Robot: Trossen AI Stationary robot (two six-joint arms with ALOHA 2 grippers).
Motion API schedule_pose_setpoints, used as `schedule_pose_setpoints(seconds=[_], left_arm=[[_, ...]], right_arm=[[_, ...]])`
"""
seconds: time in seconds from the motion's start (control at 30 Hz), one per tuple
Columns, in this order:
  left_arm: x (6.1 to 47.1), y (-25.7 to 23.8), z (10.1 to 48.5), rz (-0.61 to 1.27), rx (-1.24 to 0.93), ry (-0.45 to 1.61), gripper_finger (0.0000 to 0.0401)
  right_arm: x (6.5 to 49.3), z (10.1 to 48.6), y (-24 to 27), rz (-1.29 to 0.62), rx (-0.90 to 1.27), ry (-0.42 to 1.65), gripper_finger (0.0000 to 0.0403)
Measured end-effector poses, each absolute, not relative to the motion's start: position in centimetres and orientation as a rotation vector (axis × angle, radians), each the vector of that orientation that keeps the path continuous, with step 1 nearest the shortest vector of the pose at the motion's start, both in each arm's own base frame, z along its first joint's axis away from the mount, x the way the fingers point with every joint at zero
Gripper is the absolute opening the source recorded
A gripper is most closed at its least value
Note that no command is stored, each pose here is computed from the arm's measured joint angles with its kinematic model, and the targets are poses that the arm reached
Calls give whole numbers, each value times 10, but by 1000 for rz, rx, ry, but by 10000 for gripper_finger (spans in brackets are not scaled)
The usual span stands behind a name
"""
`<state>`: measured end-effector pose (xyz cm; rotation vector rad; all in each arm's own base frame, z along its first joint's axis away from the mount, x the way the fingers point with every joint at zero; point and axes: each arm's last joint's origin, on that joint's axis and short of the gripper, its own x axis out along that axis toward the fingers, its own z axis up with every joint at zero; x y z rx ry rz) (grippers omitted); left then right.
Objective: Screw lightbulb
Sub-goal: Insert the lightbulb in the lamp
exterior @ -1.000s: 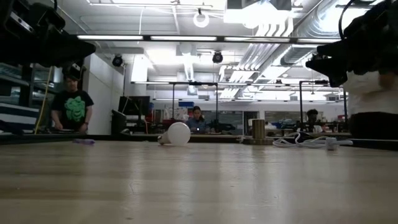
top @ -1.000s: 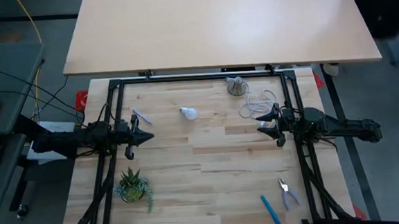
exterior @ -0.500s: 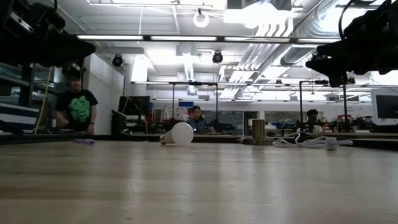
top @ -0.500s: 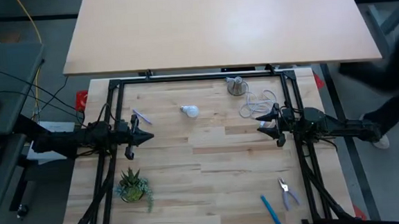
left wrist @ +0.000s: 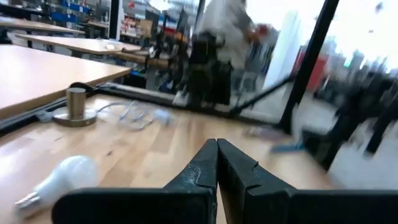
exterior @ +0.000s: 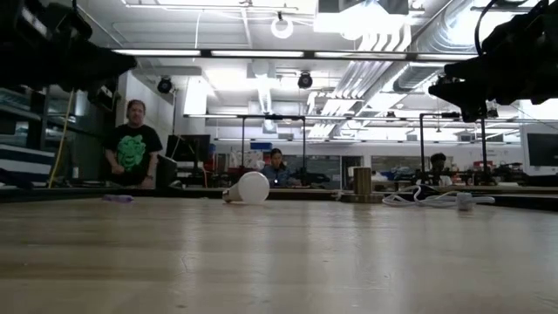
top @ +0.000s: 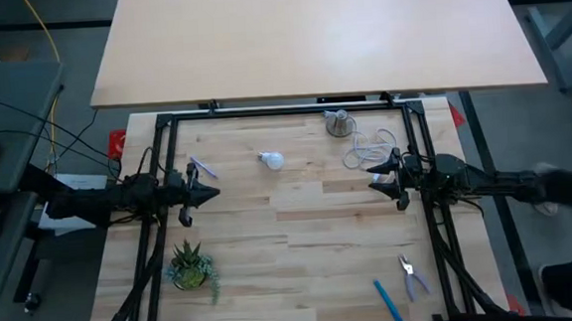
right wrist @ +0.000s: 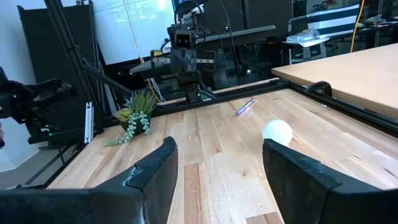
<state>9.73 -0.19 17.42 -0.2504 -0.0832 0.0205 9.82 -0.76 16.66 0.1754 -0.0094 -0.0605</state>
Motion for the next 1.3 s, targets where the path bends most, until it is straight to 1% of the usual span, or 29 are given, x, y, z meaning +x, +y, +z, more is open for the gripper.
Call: schedule_pose_setpoints(seconds=[0.17,0.3,0.43,0.53,0.6,0.7,0.8,0.93,1.0,1.1,1.2,1.3], left_arm=[[94,-1,192,11,-471,-283,1],[88,2,208,32,-563,-477,1],[81,4,220,40,-607,-631,1],[75,6,227,79,-637,-732,1],[73,8,228,143,-657,-779,1],[73,12,229,238,-793,-826,1],[81,11,242,205,-801,-763,1],[94,10,286,158,-674,-688,3],[102,11,310,166,-606,-605,13],[113,13,341,208,-546,-421,39],[125,17,364,257,-523,-249,75],[139,21,385,259,-541,-178,117]], right_arm=[[98,166,-8,-61,175,-9,224],[98,166,-8,-61,175,-9,224],[98,166,-8,-61,175,-9,224],[98,166,-8,-61,175,-9,224],[98,166,-8,-61,175,-9,224],[98,166,-8,-61,175,-9,224],[98,166,-8,-61,175,-9,224],[98,166,-8,-61,175,-9,224],[98,167,-8,-61,175,-9,224],[98,167,-8,-61,175,-9,224],[98,166,-8,-61,175,-9,224],[98,167,-8,-61,175,-9,224]])
